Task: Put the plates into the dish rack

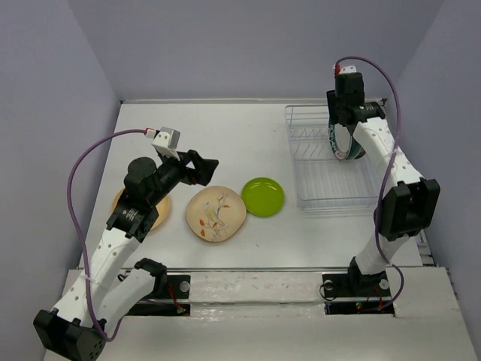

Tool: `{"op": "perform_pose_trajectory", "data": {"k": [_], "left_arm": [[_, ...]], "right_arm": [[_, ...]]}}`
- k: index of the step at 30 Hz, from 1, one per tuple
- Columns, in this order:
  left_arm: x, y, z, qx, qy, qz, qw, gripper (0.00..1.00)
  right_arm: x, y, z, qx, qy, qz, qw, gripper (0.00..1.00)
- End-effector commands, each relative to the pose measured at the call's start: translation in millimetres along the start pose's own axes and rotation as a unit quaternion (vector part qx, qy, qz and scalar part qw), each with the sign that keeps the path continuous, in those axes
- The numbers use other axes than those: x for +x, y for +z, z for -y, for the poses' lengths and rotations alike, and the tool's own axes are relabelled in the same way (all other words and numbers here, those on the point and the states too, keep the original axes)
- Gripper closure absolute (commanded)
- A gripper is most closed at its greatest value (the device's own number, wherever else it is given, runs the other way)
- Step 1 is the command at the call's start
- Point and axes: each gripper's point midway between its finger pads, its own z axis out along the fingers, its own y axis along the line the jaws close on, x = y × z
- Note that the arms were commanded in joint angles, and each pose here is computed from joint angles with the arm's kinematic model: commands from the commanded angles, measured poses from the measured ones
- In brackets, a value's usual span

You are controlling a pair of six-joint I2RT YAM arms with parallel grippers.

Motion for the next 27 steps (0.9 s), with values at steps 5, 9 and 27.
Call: {"op": "perform_pose_trajectory", "data": {"k": [5,9,27], "left_arm": [[-7.9,1.4,-8.2,-0.021,0.014,0.016,1.0,0.01],[-7.7,2.3,-15.2,-0.036,0.013,0.016,0.999,0.01],[-35.0,-15.2,-33.8,-0.086,0.012,0.074,0.993,0.01]], "right_arm": [[-46.0,-129.0,-161.4,-0.398,0.07,0.128,0.906,0.48],[-27.3,-185.9,-233.7,-0.592,0.044,0.098,0.798,0.58],[75.1,-174.4,-391.1,-0.711,-0.028,-0.096,0.696,0.41]]}}
